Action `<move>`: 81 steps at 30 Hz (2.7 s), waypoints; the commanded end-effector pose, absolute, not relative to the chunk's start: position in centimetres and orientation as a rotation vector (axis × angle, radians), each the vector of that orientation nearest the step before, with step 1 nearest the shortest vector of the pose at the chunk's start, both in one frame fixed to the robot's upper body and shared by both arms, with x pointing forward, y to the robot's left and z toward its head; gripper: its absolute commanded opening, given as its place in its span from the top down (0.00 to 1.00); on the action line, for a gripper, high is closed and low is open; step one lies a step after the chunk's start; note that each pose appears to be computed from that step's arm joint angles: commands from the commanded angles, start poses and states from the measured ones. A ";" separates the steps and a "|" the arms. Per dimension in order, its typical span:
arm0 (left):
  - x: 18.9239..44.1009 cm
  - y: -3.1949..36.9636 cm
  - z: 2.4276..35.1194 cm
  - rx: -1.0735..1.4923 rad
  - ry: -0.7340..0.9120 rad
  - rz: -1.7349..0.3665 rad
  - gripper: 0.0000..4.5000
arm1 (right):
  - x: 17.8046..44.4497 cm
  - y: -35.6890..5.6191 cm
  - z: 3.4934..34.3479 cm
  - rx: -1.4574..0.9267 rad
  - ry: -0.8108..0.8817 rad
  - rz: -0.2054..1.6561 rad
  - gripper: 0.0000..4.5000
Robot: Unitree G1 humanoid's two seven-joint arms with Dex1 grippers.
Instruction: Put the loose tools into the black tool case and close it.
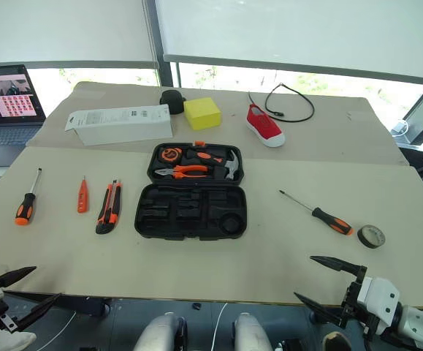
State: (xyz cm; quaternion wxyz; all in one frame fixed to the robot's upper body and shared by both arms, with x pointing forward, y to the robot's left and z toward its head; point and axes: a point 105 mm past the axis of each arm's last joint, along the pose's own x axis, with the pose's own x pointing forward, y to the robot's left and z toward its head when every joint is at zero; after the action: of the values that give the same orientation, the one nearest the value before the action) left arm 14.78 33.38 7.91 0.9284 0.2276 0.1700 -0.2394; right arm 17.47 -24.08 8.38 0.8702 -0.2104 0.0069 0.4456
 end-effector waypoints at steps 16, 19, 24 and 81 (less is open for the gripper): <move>11.6 41.0 9.0 -0.217 0.198 0.413 0.00 | 22.1 -12.0 18.5 -0.080 -0.492 1.061 0.01; 14.0 40.6 10.3 -0.247 0.166 0.361 0.00 | 22.3 -11.6 18.7 -0.072 -0.493 1.060 0.01; 21.6 40.9 13.6 -0.105 0.297 0.223 0.00 | 23.1 -11.8 18.4 -0.111 -0.457 1.065 0.01; 39.8 12.4 14.6 1.004 0.126 -1.227 0.81 | 25.0 -19.6 18.1 -0.314 -0.261 0.844 0.00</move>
State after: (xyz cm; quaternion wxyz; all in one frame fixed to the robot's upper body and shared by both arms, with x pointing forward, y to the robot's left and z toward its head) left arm 39.09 12.92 13.26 0.6955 0.4331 0.0789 -0.5678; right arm 25.14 -19.58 16.74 0.8925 -0.1388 -0.1005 0.4172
